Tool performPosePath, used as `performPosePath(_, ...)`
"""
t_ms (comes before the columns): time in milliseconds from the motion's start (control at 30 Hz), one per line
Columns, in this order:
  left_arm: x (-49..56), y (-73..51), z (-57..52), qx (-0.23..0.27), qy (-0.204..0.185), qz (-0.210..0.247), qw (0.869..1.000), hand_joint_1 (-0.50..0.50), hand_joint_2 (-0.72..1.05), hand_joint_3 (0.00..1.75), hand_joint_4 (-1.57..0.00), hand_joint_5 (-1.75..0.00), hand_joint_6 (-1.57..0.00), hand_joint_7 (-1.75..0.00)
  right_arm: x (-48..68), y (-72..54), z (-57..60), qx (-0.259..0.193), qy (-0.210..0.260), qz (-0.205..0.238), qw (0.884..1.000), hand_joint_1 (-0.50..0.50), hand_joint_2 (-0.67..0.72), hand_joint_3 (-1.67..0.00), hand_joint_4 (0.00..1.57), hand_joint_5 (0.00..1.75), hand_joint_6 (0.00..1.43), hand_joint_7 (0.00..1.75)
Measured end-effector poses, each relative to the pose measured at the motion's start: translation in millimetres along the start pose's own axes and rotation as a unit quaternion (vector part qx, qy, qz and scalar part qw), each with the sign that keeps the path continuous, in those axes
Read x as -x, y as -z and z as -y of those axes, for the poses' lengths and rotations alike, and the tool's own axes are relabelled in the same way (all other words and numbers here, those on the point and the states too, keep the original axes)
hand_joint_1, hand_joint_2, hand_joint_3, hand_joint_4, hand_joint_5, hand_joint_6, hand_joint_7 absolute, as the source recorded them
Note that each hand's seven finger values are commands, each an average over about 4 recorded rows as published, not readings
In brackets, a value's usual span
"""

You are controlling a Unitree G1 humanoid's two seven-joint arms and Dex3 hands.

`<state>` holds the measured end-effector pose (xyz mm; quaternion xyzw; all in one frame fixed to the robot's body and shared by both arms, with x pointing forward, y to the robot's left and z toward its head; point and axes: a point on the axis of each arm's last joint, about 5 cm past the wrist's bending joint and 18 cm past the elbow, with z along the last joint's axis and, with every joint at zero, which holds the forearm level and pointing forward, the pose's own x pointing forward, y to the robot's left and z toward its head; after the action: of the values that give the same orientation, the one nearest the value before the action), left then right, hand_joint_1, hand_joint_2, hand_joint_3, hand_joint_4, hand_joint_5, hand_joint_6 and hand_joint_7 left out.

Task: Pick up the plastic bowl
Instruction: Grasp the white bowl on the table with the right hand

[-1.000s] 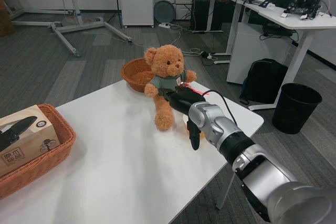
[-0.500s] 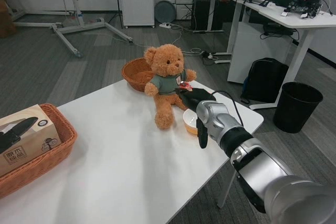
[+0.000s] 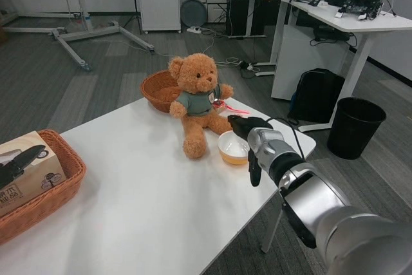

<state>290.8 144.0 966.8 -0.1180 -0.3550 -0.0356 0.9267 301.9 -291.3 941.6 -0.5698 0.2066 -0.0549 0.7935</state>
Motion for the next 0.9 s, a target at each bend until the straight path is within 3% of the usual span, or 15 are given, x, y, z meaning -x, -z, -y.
performPosePath(367, 2.5, 3.5, 2.5, 0.007, 0.001, -0.012, 1.0, -0.5, 0.43, 0.0, 0.0, 0.0, 0.0, 0.0, -7.3, -4.9, -6.0, -0.022, 0.022, -0.012, 0.999, -0.29, 0.15, -0.06, 0.0, 0.0, 0.0, 0.0)
performPosePath(600, 3.1, 4.5, 3.6, 0.01, 0.001, -0.014, 1.0, -0.5, 0.43, 0.0, 0.0, 0.0, 0.0, 0.0, -7.9, -4.9, -9.3, -0.023, 0.011, -0.017, 1.0, -0.29, 0.11, -0.02, 0.0, 0.0, 0.0, 0.0)
performPosePath(900, 3.2, 4.7, 3.8, 0.011, 0.001, -0.015, 1.0, -0.5, 0.43, 0.0, 0.0, 0.0, 0.0, 0.0, -7.0, -12.3, -21.9, -0.001, -0.016, 0.002, 1.0, -0.29, 0.09, -0.02, 0.0, 0.0, 0.0, 0.0)
